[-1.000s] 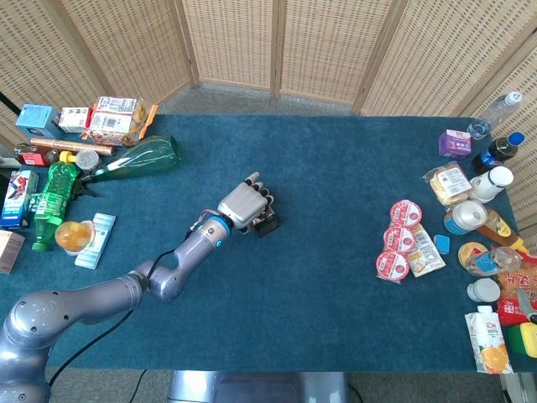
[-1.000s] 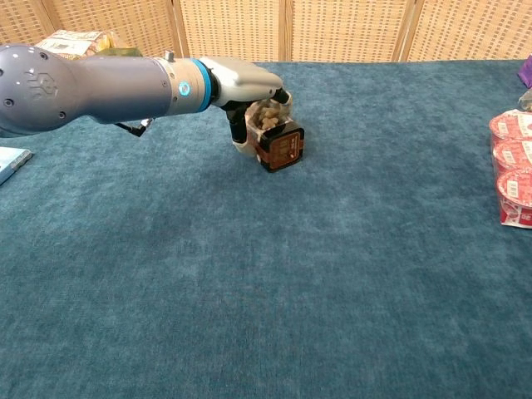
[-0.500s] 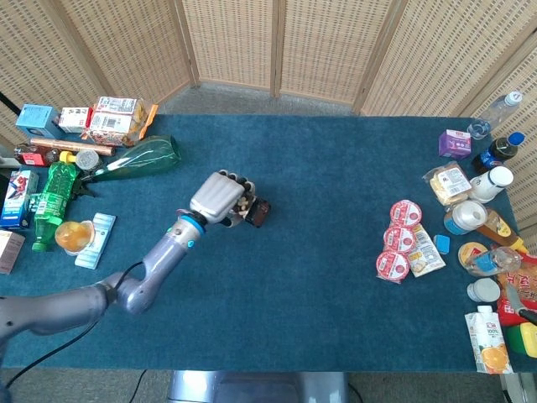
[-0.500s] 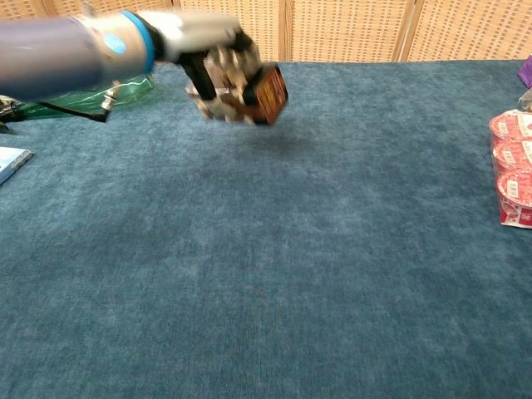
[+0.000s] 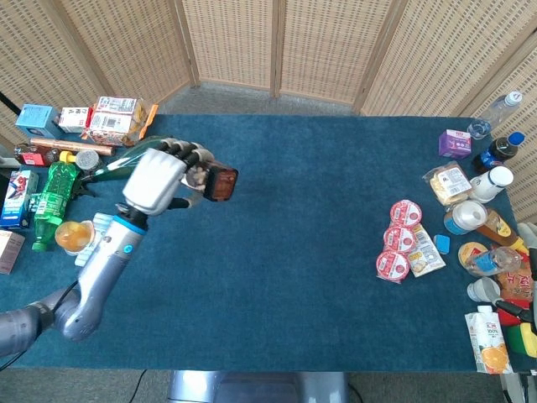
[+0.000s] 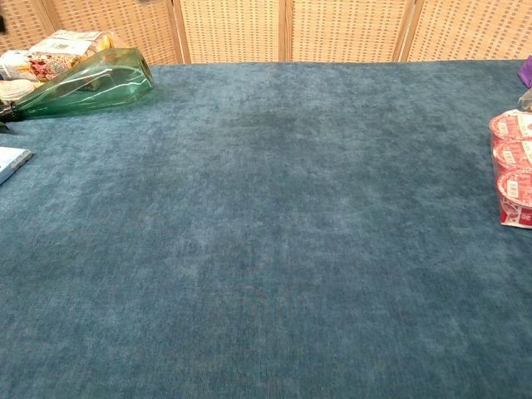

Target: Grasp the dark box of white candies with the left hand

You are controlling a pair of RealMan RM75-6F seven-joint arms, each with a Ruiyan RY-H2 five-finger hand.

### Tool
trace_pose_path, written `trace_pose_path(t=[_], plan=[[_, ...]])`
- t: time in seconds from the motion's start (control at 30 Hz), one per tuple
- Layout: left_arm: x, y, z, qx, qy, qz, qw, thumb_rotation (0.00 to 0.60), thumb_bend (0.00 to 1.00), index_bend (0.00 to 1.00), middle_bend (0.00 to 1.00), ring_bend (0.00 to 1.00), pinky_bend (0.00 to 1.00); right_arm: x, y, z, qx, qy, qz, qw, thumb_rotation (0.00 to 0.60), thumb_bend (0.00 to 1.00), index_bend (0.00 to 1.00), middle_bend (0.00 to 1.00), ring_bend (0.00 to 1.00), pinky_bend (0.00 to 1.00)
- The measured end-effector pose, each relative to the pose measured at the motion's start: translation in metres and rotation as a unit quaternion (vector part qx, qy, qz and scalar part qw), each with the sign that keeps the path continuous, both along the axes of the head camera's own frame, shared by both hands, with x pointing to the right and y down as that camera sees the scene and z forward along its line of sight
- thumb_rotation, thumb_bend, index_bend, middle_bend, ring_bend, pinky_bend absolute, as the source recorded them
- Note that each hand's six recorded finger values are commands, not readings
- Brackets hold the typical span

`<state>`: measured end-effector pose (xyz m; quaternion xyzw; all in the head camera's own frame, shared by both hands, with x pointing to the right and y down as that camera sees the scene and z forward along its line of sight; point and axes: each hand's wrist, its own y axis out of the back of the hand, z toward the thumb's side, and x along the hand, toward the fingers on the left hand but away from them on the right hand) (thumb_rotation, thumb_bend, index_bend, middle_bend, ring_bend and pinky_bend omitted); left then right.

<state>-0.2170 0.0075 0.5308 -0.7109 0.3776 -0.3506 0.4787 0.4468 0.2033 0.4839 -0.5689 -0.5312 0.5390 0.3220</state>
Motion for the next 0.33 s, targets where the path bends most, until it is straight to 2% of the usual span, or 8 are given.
trace_pose_path(t=[0.17, 0.33], plan=[[-0.021, -0.001, -0.033, 0.041, 0.033, -0.023, 0.9984, 0.600, 0.30, 0.62, 0.72, 0.75, 0.51, -0.007, -0.004, 0.006, -0.004, -0.005, -0.007, 1.0000, 0.532, 0.32, 0.00, 0.00, 0.00, 0.00], [-0.023, 0.000, -0.045, 0.054, 0.052, -0.020, 0.9970, 0.600, 0.30, 0.62, 0.72, 0.75, 0.50, -0.011, -0.008, 0.008, -0.004, -0.007, -0.011, 0.9999, 0.532, 0.32, 0.00, 0.00, 0.00, 0.00]])
